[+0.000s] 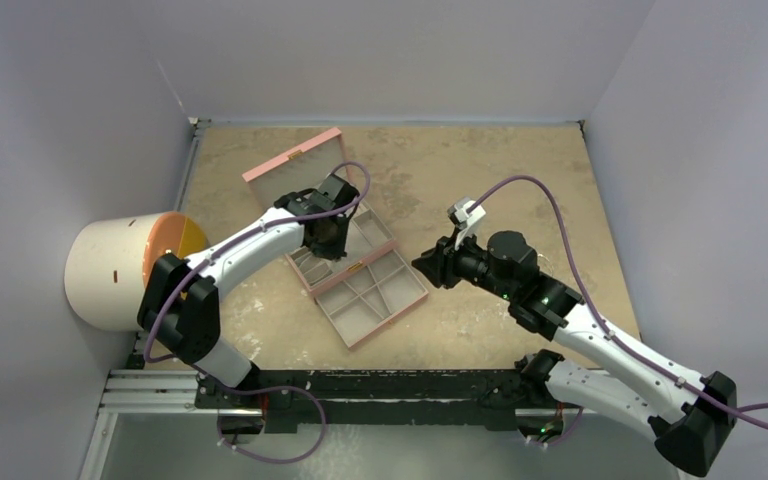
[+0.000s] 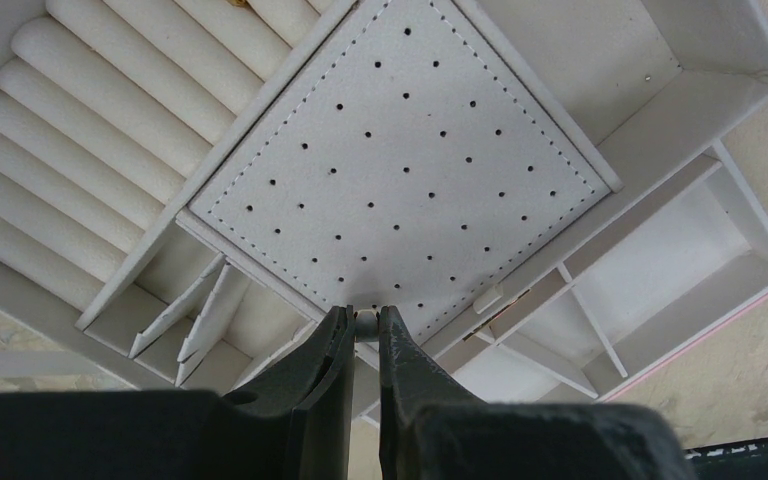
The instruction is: Organize the mixed jewelry
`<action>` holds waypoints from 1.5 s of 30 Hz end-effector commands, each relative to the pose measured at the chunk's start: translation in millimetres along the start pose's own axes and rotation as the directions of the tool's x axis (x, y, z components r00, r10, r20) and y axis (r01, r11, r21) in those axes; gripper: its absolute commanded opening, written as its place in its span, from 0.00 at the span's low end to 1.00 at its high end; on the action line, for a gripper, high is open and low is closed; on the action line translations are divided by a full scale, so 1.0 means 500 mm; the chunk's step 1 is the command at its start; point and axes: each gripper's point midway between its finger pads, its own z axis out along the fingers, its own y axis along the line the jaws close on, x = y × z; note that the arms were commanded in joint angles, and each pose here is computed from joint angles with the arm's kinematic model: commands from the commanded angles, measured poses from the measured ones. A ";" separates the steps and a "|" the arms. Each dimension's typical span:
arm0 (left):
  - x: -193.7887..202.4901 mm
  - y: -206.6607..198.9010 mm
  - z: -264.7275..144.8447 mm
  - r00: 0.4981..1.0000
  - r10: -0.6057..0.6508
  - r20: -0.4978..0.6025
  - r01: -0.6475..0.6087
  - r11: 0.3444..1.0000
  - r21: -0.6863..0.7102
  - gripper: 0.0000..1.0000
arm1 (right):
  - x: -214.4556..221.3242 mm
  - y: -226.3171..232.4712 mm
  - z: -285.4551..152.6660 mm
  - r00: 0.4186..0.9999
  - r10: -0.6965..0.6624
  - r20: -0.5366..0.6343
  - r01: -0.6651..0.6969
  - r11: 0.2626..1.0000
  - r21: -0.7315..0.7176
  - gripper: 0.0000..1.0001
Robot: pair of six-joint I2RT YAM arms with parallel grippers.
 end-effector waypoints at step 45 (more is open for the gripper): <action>-0.036 -0.001 -0.039 0.994 0.017 0.107 -0.017 1.000 -0.002 0.43 | 0.011 -0.034 -0.008 0.997 0.069 -0.017 -0.067 0.991 0.114 0.46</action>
